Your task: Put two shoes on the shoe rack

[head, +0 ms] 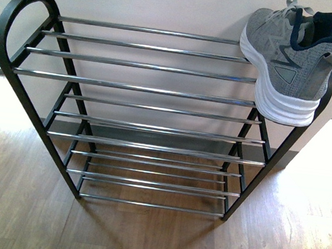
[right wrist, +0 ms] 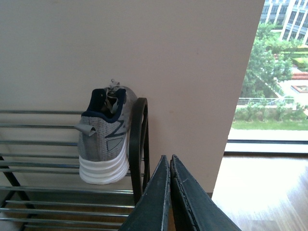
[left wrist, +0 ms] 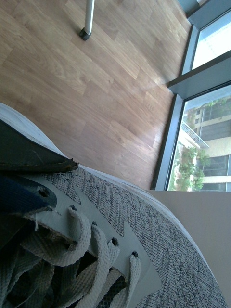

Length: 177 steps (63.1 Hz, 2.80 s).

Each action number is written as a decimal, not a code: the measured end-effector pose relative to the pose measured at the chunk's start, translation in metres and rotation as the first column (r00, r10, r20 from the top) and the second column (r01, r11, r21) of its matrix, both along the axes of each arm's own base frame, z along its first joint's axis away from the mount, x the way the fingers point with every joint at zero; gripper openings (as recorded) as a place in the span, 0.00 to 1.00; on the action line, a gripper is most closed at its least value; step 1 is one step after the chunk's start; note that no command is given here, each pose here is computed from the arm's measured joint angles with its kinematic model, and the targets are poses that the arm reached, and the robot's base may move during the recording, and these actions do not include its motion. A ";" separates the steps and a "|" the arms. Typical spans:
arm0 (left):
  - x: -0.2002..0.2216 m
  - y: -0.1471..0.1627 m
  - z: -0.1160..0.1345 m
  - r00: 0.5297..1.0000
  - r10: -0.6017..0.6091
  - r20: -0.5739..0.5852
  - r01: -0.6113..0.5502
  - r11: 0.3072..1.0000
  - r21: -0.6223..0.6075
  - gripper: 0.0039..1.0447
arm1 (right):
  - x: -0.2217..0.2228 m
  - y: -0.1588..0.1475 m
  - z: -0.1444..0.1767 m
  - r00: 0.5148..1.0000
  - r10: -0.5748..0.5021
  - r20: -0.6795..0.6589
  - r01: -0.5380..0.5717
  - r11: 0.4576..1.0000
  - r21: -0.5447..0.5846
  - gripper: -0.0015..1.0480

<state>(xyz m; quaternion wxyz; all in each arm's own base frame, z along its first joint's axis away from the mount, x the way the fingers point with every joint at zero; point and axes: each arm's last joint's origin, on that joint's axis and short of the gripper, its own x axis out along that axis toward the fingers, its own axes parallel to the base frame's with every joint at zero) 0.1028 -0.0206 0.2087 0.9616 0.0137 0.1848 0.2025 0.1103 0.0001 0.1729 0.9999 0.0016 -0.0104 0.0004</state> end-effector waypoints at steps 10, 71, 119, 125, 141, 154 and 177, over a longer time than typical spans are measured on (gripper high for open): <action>0.000 0.000 0.000 1.000 0.000 0.000 0.000 1.000 0.000 0.01 | -0.004 0.000 -0.001 1.000 0.000 -0.005 0.000 1.000 0.000 0.01; 0.000 0.000 0.000 1.000 0.009 0.002 -0.009 1.000 0.004 0.01 | -0.013 0.000 -0.003 1.000 0.003 -0.004 -0.003 1.000 0.000 0.71; 0.160 -0.069 0.043 0.989 -0.107 -0.099 0.051 0.891 -0.452 0.01 | -0.013 0.000 -0.003 1.000 -0.002 -0.005 0.002 1.000 0.000 0.91; 0.192 -0.095 0.033 0.972 -0.156 -0.176 0.059 0.885 -0.461 0.01 | -0.013 0.000 -0.003 1.000 -0.002 -0.005 0.002 1.000 0.000 0.91; 0.248 -0.145 0.007 0.925 -0.253 -0.285 0.097 0.880 -0.465 0.01 | -0.013 0.000 -0.003 1.000 -0.002 -0.005 0.002 1.000 0.000 0.91; 0.270 -0.177 -0.012 0.887 -0.326 -0.328 0.139 0.865 -0.482 0.01 | -0.013 0.000 -0.003 1.000 -0.002 -0.005 0.002 1.000 0.000 0.91; 0.309 -0.205 -0.021 0.884 -0.331 -0.331 0.112 0.836 -0.538 0.01 | -0.013 0.000 -0.003 1.000 -0.002 -0.005 0.002 1.000 0.000 0.91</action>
